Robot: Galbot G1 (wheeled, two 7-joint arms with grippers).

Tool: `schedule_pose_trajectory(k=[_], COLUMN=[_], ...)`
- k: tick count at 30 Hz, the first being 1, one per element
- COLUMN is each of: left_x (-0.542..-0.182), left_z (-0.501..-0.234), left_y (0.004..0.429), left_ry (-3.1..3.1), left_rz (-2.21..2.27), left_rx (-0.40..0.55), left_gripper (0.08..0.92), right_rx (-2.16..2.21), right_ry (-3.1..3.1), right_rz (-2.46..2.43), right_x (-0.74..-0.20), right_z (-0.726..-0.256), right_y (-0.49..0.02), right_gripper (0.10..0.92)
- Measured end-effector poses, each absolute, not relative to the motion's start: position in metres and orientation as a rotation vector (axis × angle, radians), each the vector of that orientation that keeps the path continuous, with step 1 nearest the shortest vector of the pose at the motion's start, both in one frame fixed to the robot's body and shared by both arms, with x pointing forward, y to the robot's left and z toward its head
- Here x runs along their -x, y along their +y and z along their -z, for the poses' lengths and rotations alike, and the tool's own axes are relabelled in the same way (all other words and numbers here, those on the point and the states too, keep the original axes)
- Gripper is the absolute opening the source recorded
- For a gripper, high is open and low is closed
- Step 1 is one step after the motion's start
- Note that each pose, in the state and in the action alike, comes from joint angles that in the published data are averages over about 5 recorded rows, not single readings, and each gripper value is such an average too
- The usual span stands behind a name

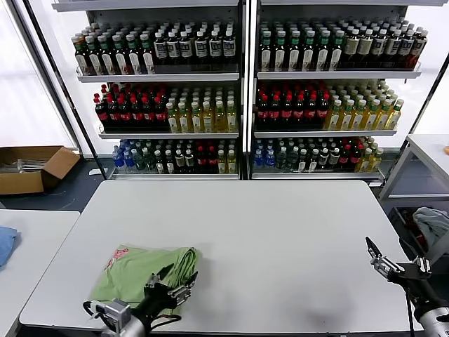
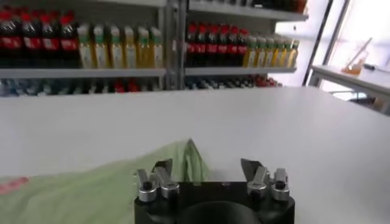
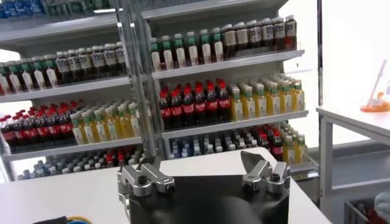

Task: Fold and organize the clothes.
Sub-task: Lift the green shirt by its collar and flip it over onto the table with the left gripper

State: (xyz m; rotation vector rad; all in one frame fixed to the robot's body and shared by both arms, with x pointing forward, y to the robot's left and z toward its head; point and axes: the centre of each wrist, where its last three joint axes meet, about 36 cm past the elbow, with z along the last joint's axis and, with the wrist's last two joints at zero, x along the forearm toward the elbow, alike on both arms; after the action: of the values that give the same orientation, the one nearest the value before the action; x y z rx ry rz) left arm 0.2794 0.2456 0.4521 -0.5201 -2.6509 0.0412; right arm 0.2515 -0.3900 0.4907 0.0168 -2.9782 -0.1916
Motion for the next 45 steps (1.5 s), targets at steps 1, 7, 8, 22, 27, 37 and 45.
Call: schedule_pose_trajectory(k=[1, 7, 8, 22, 27, 37, 45], left_x=[-0.281, -0.298, -0.300, -0.328, -0.331, -0.326, -0.320], left_z=[-0.457, -0.475, -0.475, -0.436, -0.417, -0.386, -0.379], left_y=[0.252, 0.305, 0.315, 0.384, 0.380, 0.358, 0.344], left_ry=[-2.663, -2.712, -2.713, -2.657, -2.625, -2.573, -2.580], left_rz=[-0.041, 0.004, 0.012, -0.021, -0.057, -0.090, -0.110], left_rx=[0.505, 0.338, 0.305, -0.008, -0.023, -0.029, -0.015], left_gripper=[0.757, 0.820, 0.821, 0.823, 0.823, 0.786, 0.567], right_rx=[-0.018, -0.026, -0.027, -0.025, -0.024, -0.023, -0.029], right_ry=[-2.978, -2.971, -2.971, -2.969, -2.970, -2.968, -2.974], right_rz=[0.192, 0.197, 0.198, 0.196, 0.198, 0.209, 0.209], right_x=[-0.251, -0.248, -0.248, -0.245, -0.245, -0.242, -0.242], right_z=[-0.490, -0.486, -0.485, -0.484, -0.484, -0.483, -0.484], right_y=[-0.390, -0.386, -0.386, -0.381, -0.379, -0.376, -0.373], right_gripper=[0.823, 0.823, 0.823, 0.823, 0.823, 0.823, 0.823])
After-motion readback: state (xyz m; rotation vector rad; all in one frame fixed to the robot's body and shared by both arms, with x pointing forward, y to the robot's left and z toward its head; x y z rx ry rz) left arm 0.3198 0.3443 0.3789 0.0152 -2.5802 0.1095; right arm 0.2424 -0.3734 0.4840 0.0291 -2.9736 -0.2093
